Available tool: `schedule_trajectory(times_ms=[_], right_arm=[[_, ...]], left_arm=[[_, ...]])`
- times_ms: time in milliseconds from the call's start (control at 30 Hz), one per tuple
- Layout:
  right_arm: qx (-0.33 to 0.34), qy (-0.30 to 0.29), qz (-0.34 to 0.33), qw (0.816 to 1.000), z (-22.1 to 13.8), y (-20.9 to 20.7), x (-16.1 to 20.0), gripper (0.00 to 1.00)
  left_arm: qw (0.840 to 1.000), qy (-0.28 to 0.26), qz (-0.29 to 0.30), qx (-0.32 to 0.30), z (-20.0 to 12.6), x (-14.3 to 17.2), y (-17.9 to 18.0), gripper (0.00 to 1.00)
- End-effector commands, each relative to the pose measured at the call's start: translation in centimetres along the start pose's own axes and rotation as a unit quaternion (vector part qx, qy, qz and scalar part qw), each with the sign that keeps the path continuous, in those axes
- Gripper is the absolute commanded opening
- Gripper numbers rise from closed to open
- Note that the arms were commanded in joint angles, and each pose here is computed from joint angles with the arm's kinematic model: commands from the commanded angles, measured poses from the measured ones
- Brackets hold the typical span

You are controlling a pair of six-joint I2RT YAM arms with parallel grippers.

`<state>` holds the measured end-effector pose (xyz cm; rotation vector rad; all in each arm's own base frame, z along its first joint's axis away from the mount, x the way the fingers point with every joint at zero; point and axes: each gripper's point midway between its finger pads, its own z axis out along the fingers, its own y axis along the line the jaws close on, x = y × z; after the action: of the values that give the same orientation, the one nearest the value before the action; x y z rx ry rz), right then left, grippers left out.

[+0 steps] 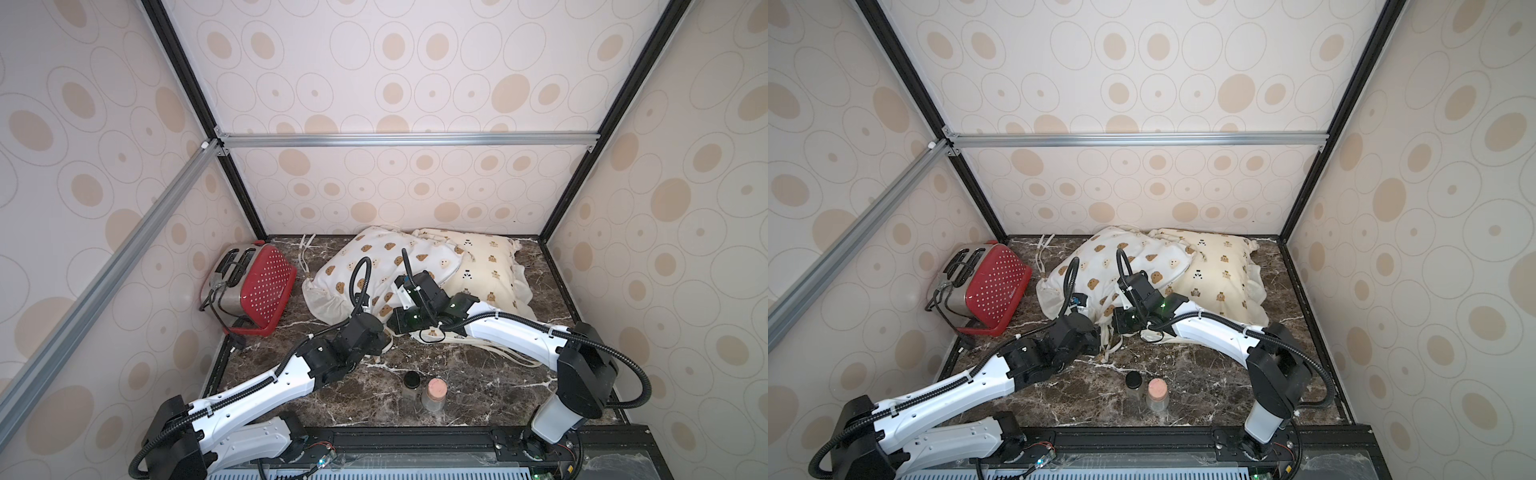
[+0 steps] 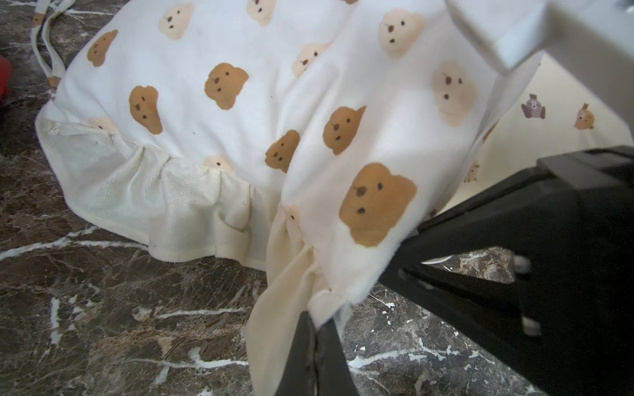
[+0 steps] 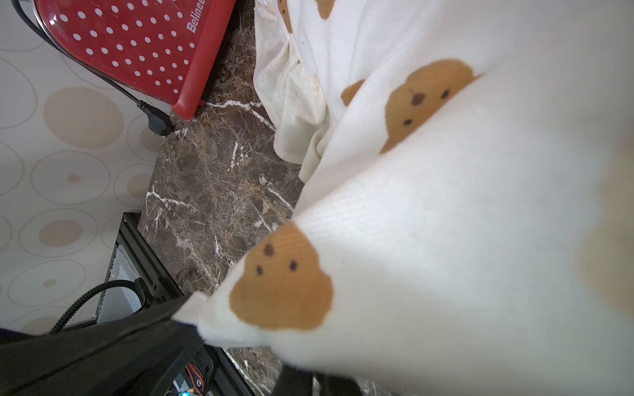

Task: Zip up pillowcases
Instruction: Zip the zipper on the pillowcase.

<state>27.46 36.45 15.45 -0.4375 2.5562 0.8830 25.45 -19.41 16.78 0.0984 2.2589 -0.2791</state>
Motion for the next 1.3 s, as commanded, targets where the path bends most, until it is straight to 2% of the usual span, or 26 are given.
schedule_trajectory(times_ms=[0,67,267,900,1267], right_arm=[[0.009,-0.004,-0.004,1.000,-0.3,0.0,-0.7,0.05],[0.012,-0.005,-0.006,1.000,-0.5,-0.1,-0.7,0.02],[0.026,-0.003,-0.014,1.000,-0.8,-0.5,-0.6,0.00],[0.100,-0.013,-0.036,0.994,-2.1,-2.8,-1.1,0.00],[0.128,-0.027,-0.032,0.991,-3.4,-4.7,-2.0,0.00]], left_arm=[[1.000,-0.021,-0.016,-0.012,-0.6,-1.2,0.6,0.00],[1.000,-0.021,-0.018,-0.014,-0.6,-1.2,0.7,0.00],[0.999,-0.025,-0.021,-0.019,-0.7,-1.3,1.0,0.00],[0.997,-0.044,-0.043,-0.046,-1.4,-1.7,2.4,0.00],[0.993,-0.052,-0.048,-0.094,-2.6,-2.0,4.9,0.00]])
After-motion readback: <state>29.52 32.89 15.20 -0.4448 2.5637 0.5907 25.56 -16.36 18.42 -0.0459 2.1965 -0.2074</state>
